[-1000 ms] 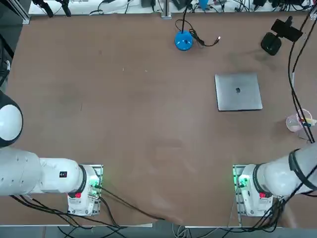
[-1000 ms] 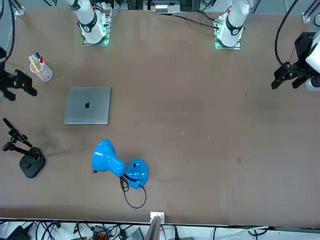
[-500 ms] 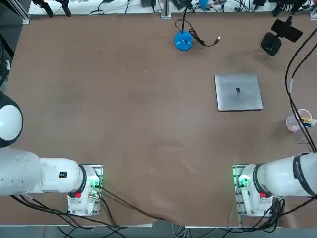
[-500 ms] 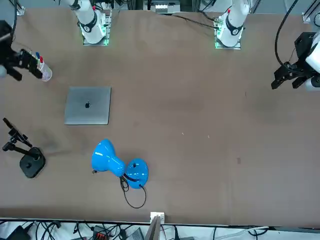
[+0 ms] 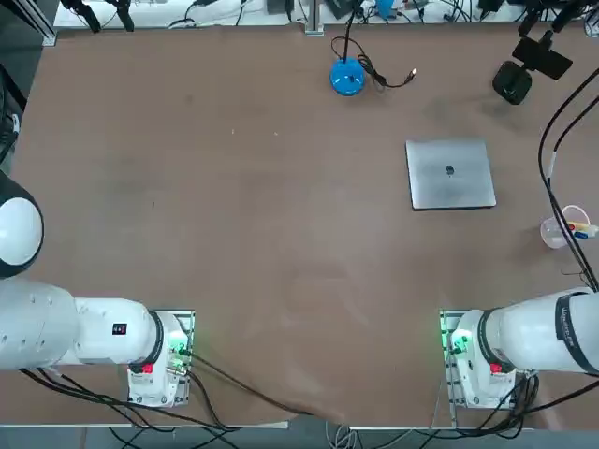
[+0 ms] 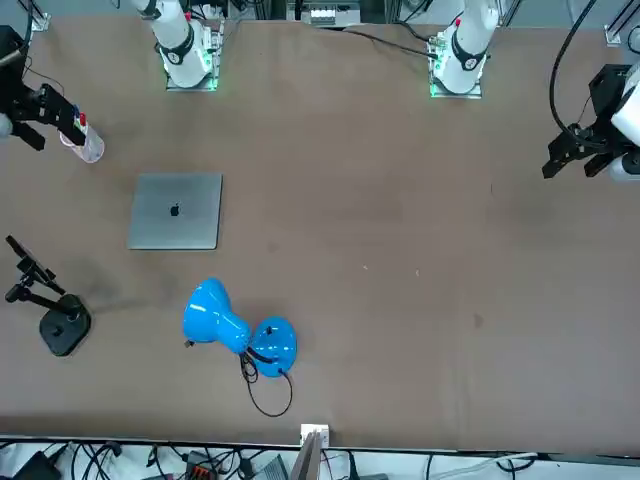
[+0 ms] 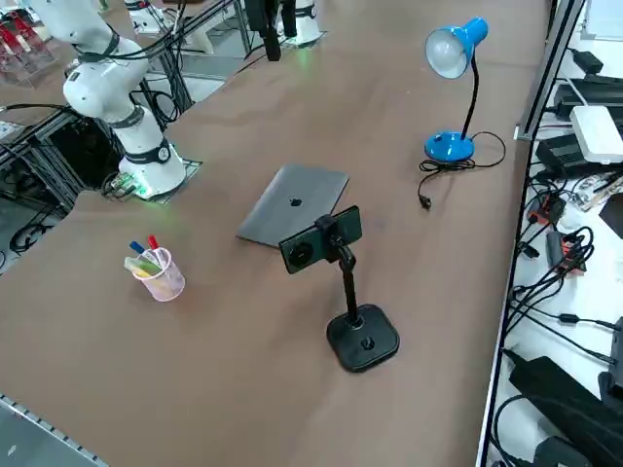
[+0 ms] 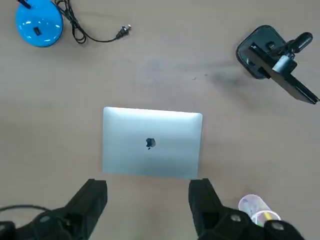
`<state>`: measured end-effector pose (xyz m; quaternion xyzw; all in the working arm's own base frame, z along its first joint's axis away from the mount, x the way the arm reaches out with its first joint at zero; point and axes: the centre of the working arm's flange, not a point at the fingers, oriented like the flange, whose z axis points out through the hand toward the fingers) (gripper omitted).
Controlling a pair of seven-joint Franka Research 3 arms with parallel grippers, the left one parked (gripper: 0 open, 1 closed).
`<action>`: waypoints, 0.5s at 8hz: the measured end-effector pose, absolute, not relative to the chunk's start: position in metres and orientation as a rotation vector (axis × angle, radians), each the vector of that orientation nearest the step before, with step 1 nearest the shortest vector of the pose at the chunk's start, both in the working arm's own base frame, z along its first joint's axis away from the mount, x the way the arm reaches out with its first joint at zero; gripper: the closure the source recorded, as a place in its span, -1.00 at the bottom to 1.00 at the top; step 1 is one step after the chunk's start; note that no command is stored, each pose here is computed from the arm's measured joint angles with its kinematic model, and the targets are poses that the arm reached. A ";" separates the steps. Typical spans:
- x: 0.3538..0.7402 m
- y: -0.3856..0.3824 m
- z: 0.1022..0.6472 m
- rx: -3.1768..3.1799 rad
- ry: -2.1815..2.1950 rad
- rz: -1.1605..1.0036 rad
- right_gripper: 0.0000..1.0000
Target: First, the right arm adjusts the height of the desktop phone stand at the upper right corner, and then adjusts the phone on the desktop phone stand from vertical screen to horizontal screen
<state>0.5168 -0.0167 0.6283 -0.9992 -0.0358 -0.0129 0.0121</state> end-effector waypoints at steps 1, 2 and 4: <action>0.517 -0.016 0.628 -3.115 -0.114 -0.043 -0.99; 0.517 -0.014 0.628 -3.116 -0.119 -0.044 -0.99; 0.516 -0.009 0.627 -3.117 -0.076 -0.026 -0.99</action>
